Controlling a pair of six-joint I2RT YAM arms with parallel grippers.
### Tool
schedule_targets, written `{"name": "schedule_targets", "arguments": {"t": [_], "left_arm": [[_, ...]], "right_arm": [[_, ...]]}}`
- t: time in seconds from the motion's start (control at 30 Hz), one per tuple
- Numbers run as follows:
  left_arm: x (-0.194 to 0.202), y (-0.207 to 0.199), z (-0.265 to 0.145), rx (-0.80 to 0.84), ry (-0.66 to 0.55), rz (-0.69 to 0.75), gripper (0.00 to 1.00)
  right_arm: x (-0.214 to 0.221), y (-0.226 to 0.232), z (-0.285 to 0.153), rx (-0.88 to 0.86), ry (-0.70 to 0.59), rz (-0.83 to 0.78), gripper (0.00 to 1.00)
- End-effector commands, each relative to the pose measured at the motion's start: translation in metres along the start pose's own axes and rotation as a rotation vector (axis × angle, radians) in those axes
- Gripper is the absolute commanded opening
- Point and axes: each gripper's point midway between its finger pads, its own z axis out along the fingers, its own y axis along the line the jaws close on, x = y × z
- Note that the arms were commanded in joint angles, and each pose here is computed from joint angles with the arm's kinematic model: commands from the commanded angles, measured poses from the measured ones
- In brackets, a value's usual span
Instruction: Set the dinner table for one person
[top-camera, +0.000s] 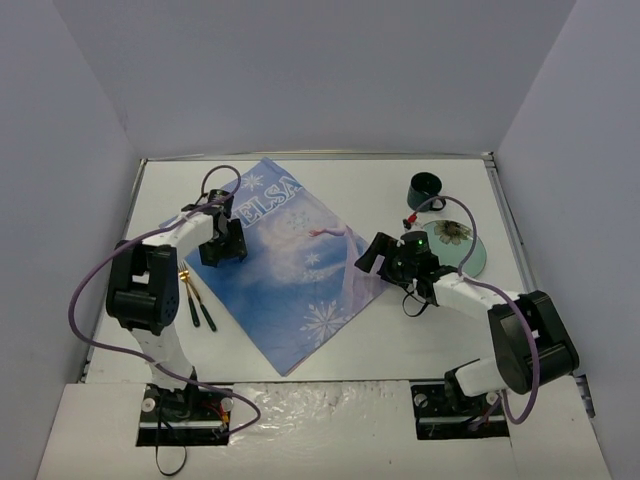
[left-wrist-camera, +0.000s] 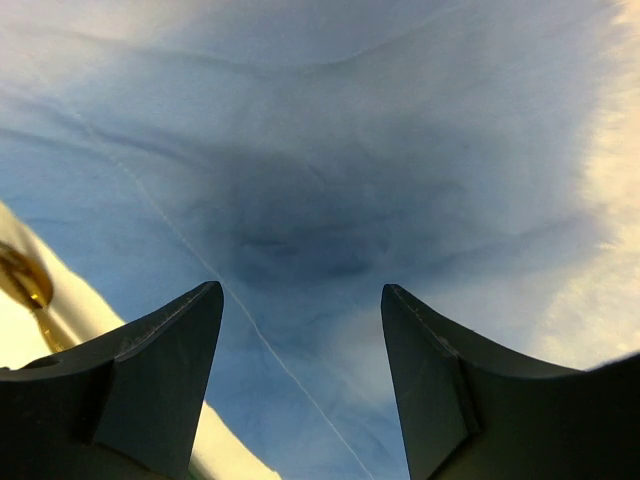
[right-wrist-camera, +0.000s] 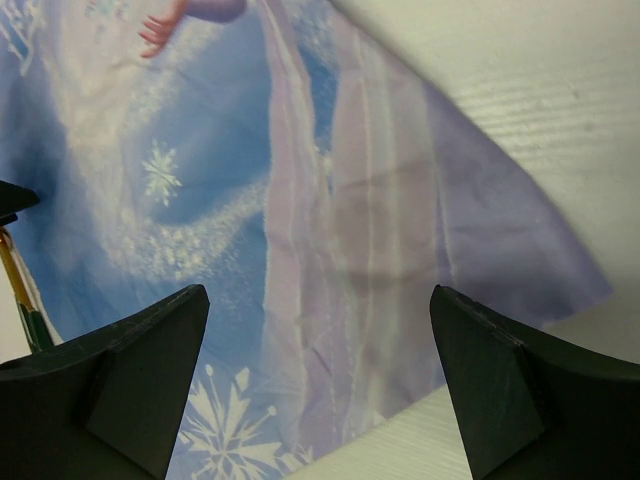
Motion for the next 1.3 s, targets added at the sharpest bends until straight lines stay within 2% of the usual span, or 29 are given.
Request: {"name": "schedule_targets", "arguments": {"t": [0.0, 0.2, 0.3, 0.53, 0.6, 0.67, 0.77, 0.97, 1.13, 1.27], "left_arm": [[-0.013, 0.001, 0.005, 0.000, -0.020, -0.010, 0.60], [-0.001, 0.017, 0.017, -0.062, 0.038, -0.044, 0.60], [-0.001, 0.016, 0.016, -0.054, 0.036, -0.047, 0.60], [-0.039, -0.003, -0.023, 0.028, -0.042, -0.045, 0.61], [-0.045, -0.012, -0.040, 0.076, -0.050, -0.046, 0.61], [-0.056, -0.017, -0.062, 0.114, -0.093, -0.046, 0.65], [-0.066, -0.023, -0.097, 0.176, -0.165, -0.033, 0.72], [-0.055, -0.013, -0.145, 0.215, -0.265, 0.026, 0.95], [-0.023, -0.007, -0.157, 0.287, -0.324, 0.054, 0.97], [0.004, -0.008, -0.154, 0.362, -0.361, 0.071, 0.97]], "right_arm": [[-0.006, -0.007, 0.002, -0.028, -0.046, 0.027, 0.89], [-0.004, -0.035, -0.009, 0.069, -0.066, 0.060, 0.90], [-0.013, -0.033, -0.017, 0.074, -0.091, 0.036, 0.90], [-0.068, -0.004, -0.056, 0.071, -0.236, -0.022, 0.91], [-0.082, -0.001, -0.069, 0.069, -0.277, -0.002, 0.96], [-0.093, -0.005, -0.079, 0.081, -0.317, 0.039, 1.00], [-0.100, -0.023, -0.090, 0.130, -0.350, 0.102, 1.00], [-0.095, -0.069, -0.106, 0.209, -0.375, 0.269, 1.00], [-0.078, -0.119, -0.116, 0.306, -0.387, 0.427, 1.00], [-0.072, -0.137, -0.118, 0.343, -0.398, 0.489, 1.00]]}}
